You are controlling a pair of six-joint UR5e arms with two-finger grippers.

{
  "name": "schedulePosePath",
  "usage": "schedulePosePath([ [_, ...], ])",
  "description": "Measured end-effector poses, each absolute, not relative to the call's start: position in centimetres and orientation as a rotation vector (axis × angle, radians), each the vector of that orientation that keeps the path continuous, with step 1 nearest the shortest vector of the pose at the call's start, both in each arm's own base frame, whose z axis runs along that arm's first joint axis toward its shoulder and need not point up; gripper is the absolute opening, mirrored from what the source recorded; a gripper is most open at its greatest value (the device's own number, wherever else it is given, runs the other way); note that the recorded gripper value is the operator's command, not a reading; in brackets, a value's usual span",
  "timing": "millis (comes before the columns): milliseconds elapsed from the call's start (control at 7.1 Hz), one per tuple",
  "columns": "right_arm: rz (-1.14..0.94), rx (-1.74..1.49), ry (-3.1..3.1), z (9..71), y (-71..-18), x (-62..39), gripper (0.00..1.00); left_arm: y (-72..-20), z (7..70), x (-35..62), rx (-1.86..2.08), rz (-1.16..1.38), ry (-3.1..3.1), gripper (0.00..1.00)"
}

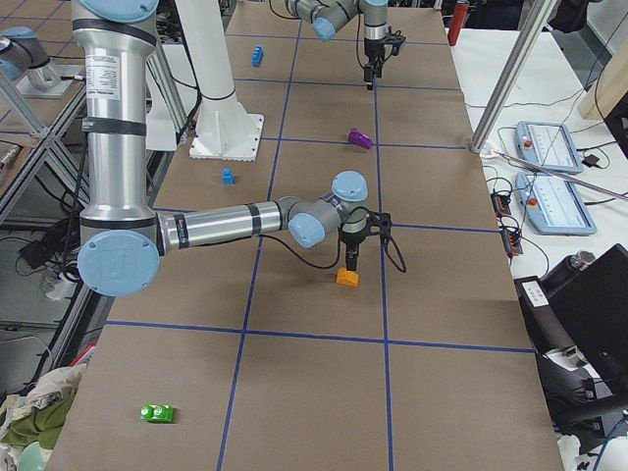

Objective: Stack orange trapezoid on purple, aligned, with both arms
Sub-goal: 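Release the purple block with the left gripper while the right gripper descends, then grasp the orange trapezoid block with the right gripper while the left arm withdraws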

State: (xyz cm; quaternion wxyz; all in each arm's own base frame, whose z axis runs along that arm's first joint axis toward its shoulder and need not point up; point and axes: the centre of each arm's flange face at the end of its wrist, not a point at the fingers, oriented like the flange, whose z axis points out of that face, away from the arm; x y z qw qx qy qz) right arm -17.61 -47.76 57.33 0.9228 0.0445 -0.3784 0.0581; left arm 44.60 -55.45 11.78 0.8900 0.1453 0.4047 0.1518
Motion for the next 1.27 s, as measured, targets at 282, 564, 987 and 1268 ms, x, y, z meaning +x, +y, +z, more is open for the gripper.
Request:
schedulePosePath([
  [282, 0.111, 0.081, -0.775, 60.0, -47.5, -18.2, 1.0, -55.5, 11.8, 44.4, 0.303, 0.313, 0.84, 1.0],
  [564, 0.092, 0.063, -0.773, 60.9, -47.2, -19.7, 0.98, -55.8, 12.1, 44.1, 0.302, 0.307, 0.837, 1.0],
  [987, 0.084, 0.04, -0.762, 62.1, -47.1, -20.4, 0.76, -55.8, 12.2, 44.0, 0.301, 0.305, 0.835, 1.0],
  [1268, 0.082, 0.03, -0.755, 62.8, -47.0, -20.5, 0.63, -55.8, 12.2, 43.9, 0.302, 0.305, 0.835, 1.0],
])
